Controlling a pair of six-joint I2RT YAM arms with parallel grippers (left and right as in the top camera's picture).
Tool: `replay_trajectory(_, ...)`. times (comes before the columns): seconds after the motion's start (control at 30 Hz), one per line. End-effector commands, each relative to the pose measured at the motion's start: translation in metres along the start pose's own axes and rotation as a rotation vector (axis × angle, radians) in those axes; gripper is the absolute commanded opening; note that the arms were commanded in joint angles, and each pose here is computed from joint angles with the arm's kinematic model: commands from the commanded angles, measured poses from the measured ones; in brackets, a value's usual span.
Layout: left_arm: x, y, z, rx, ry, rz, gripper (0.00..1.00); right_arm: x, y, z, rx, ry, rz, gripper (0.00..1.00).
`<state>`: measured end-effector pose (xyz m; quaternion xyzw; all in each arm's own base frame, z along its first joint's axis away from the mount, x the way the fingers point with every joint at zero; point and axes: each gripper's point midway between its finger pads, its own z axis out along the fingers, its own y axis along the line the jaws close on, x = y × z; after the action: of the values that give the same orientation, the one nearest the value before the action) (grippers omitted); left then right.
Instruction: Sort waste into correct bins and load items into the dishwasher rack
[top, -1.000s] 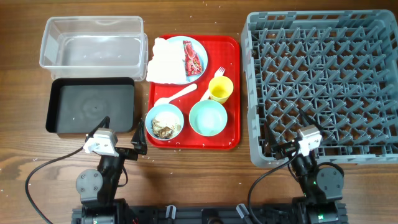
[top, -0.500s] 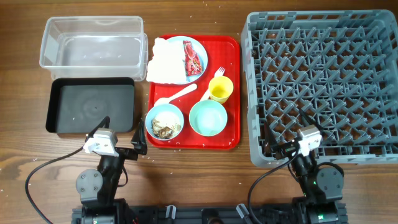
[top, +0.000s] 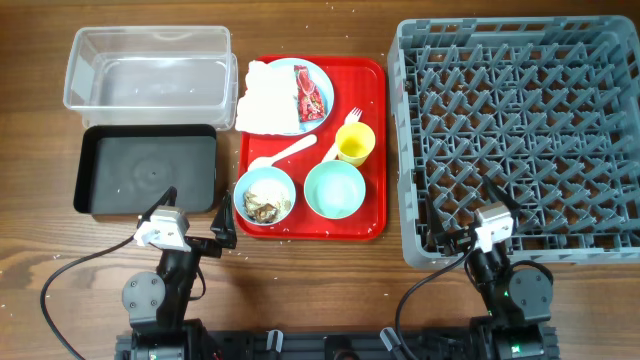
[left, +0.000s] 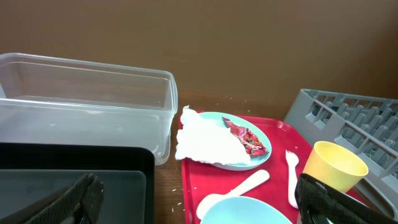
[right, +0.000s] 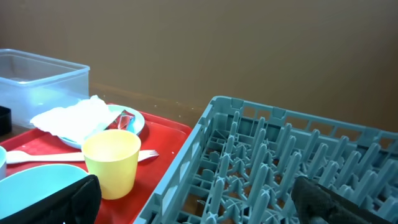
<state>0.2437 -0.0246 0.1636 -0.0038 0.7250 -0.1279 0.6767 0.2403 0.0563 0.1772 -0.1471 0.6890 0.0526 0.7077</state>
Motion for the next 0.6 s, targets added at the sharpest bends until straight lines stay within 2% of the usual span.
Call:
replay_trajectory(0.0,0.000,0.000,0.000,-0.004,-0.007,0.000,1.00,-0.003,-0.002,0.000,0.016,-0.012,-0.020,1.00)
replay_trajectory(0.3,-0.010,-0.004,-0.001,0.020,-0.047,0.012,1.00,-0.006,0.002,0.000,-0.009,-0.025,0.033,1.00)
replay_trajectory(0.43,-0.011,-0.004,-0.001,0.019,-0.048,0.011,1.00,-0.008,0.002,-0.001,-0.013,-0.035,0.141,1.00)
replay_trajectory(0.57,-0.011,-0.004,-0.001,0.020,-0.048,0.011,1.00,-0.017,0.006,-0.001,-0.042,-0.067,0.150,1.00)
